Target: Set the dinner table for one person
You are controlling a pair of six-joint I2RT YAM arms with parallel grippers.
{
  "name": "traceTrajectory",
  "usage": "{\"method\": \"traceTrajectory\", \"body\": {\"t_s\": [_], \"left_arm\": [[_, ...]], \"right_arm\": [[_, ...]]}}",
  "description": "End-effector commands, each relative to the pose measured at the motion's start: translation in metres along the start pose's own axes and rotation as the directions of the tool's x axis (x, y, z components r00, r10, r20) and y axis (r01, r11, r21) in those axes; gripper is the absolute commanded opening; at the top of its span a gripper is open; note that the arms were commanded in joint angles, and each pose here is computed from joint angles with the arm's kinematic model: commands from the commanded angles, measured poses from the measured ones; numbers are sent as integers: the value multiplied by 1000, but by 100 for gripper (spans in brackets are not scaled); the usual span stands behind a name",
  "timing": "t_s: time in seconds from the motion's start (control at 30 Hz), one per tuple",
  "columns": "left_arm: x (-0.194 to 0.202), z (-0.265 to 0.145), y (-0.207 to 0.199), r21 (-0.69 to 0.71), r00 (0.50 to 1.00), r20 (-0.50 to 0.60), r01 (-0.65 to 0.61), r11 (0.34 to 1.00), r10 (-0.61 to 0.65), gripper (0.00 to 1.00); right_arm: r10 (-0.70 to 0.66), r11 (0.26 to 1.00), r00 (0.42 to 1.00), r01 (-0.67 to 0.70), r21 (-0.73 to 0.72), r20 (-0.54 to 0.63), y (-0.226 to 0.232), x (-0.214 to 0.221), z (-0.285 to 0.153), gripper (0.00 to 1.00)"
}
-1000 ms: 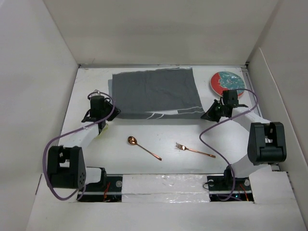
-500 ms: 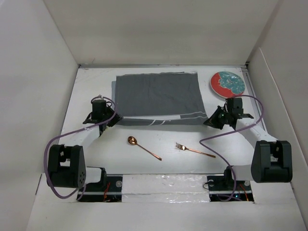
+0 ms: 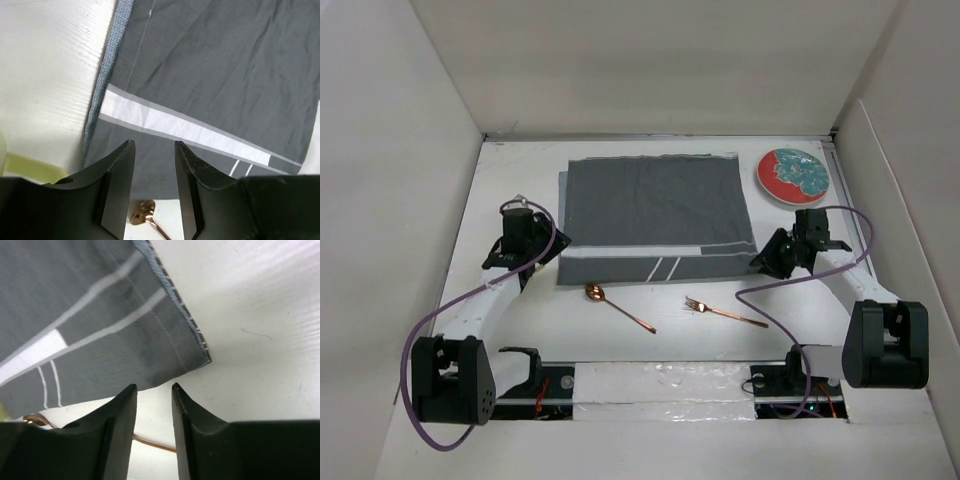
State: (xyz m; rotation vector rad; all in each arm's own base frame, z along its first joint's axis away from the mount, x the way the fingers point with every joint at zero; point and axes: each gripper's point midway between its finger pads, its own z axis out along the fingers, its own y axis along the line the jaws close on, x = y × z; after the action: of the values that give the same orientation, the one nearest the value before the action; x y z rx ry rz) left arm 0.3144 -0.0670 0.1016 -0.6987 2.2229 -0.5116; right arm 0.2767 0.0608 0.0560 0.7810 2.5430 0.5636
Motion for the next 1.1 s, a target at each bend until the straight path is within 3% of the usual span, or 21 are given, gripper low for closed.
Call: {"method": "traceTrajectory", "body": {"t_s": [0.0, 0.07, 0.17, 0.2, 0.23, 0.27, 0.33, 0.43, 0.5, 0.53, 0.6, 0.7, 0.8, 1.07], "left_arm": [[-30, -23, -30, 83, 996, 79, -36, 996, 29, 34], [-37, -28, -38, 104, 995, 90, -58, 993, 49, 33], [-54, -34, -57, 139, 990, 116, -96, 986, 80, 28], [-68, -40, -70, 164, 985, 146, -118, 979, 95, 25], [-72, -37, -75, 171, 984, 142, -130, 977, 106, 15], [-78, -37, -81, 178, 979, 152, -160, 971, 134, 10], [-100, -41, -109, 214, 970, 182, -202, 956, 164, 0], [-121, -50, -161, 236, 934, 249, -316, 919, 257, 0], [-124, -67, -210, 303, 908, 289, -387, 871, 303, 0], [-121, -61, -221, 306, 904, 283, -402, 863, 321, 0], [-111, -72, -250, 338, 883, 304, -452, 826, 359, 0], [-90, -67, -255, 357, 876, 278, -476, 804, 395, 23], [-76, -62, -243, 369, 890, 246, -452, 812, 384, 32], [-71, -59, -251, 408, 899, 231, -437, 802, 372, 34]], "right_arm": [[-33, 998, 991, 40, -48, 131, 31, -38, -31, 45], [-30, 997, 986, 43, -70, 166, 46, -54, -43, 54], [7, 995, 975, 16, -103, 223, 60, -77, -49, 58], [40, 995, 967, -14, -102, 250, 62, -86, -50, 51], [69, 994, 957, -41, -104, 281, 62, -97, -49, 15], [104, 990, 935, -65, -124, 338, 65, -120, -47, 0], [190, 975, 915, -134, -175, 357, 67, -144, -45, 0], [317, 948, 843, -272, -164, 434, 47, -194, -37, 0], [403, 914, 786, -374, -157, 469, 23, -223, -27, 13], [434, 899, 771, -406, -165, 466, 15, -231, -22, 32], [508, 860, 750, -471, -198, 423, 5, -243, -4, 51], [584, 808, 702, -552, -207, 408, -14, -257, 11, 65], [649, 757, 666, -613, -225, 369, -21, -266, 35, 68], [747, 650, 569, -733, -198, 345, -32, -285, 71, 62]]}}
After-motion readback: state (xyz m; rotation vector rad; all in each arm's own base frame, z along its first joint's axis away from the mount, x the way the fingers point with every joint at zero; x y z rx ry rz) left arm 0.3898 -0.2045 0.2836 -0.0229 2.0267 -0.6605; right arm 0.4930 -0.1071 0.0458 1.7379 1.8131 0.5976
